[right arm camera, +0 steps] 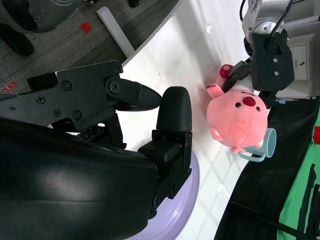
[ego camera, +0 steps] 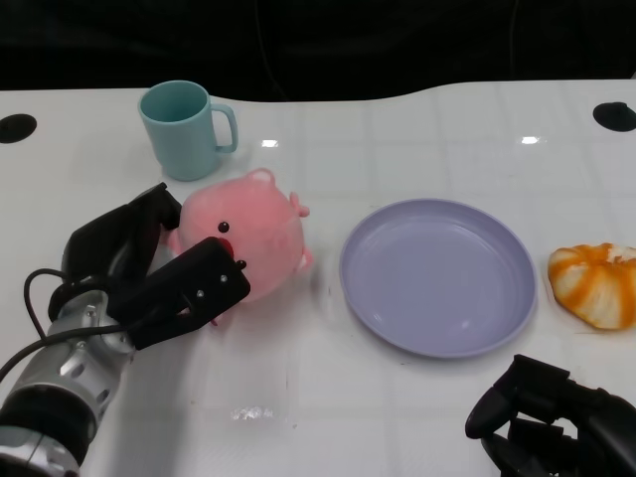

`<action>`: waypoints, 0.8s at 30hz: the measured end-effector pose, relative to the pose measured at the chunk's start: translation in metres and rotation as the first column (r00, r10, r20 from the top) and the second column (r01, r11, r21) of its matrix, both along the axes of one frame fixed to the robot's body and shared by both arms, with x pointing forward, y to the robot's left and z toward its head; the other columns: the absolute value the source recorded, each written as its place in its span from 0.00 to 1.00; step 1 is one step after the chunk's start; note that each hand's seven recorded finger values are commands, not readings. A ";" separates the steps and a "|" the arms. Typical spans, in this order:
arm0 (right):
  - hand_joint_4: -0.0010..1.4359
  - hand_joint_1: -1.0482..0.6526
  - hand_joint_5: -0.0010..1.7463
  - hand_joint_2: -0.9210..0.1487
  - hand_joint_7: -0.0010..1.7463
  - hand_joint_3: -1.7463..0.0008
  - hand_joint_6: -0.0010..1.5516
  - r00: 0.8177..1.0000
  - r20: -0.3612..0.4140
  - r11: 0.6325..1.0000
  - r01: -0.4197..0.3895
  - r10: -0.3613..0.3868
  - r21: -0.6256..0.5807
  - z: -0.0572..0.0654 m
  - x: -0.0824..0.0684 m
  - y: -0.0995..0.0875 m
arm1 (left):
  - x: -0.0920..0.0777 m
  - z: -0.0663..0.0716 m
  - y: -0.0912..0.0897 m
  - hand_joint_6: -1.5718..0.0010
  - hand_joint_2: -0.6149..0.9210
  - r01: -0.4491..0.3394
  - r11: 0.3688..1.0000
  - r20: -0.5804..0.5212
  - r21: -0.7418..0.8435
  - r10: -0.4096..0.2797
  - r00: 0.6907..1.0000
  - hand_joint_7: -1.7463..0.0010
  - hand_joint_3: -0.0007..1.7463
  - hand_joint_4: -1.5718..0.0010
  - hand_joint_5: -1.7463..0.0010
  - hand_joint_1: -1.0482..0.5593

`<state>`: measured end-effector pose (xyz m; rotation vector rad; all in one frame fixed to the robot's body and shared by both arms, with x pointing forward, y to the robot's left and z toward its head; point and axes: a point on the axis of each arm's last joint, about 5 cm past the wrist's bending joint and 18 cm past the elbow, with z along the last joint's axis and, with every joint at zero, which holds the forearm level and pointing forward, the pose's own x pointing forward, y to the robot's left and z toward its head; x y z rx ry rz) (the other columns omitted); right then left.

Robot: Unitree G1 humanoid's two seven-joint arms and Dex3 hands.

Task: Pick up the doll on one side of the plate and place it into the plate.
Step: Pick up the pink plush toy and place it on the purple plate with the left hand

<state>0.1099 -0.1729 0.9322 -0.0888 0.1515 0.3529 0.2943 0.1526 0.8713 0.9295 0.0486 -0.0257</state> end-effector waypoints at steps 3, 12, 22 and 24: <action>0.44 0.47 1.00 0.00 0.94 0.71 0.30 1.000 -0.007 1.000 0.001 -0.001 -0.002 0.000 0.000 0.000 | 0.000 0.006 -0.003 0.54 0.78 0.033 0.999 0.017 -0.019 -0.032 0.999 0.00 0.58 0.43 0.00 0.57; 0.45 0.47 1.00 0.00 0.94 0.70 0.30 1.000 -0.011 1.000 0.000 0.000 -0.002 -0.001 0.000 0.001 | 0.004 0.036 -0.031 0.51 0.67 0.185 0.981 0.117 -0.058 -0.178 0.977 0.00 0.71 0.41 0.00 0.56; 0.45 0.47 1.00 0.00 0.95 0.70 0.30 1.000 -0.014 1.000 -0.008 0.008 0.013 -0.001 0.000 0.004 | 0.008 0.057 -0.076 0.50 0.65 0.337 0.941 0.171 0.000 -0.332 0.928 0.01 0.72 0.40 0.00 0.55; 0.46 0.46 1.00 0.00 0.95 0.70 0.30 1.000 -0.016 1.000 -0.012 0.013 0.016 -0.002 0.000 0.006 | 0.009 0.063 -0.085 0.50 0.65 0.360 0.933 0.169 0.001 -0.355 0.920 0.00 0.72 0.39 0.00 0.55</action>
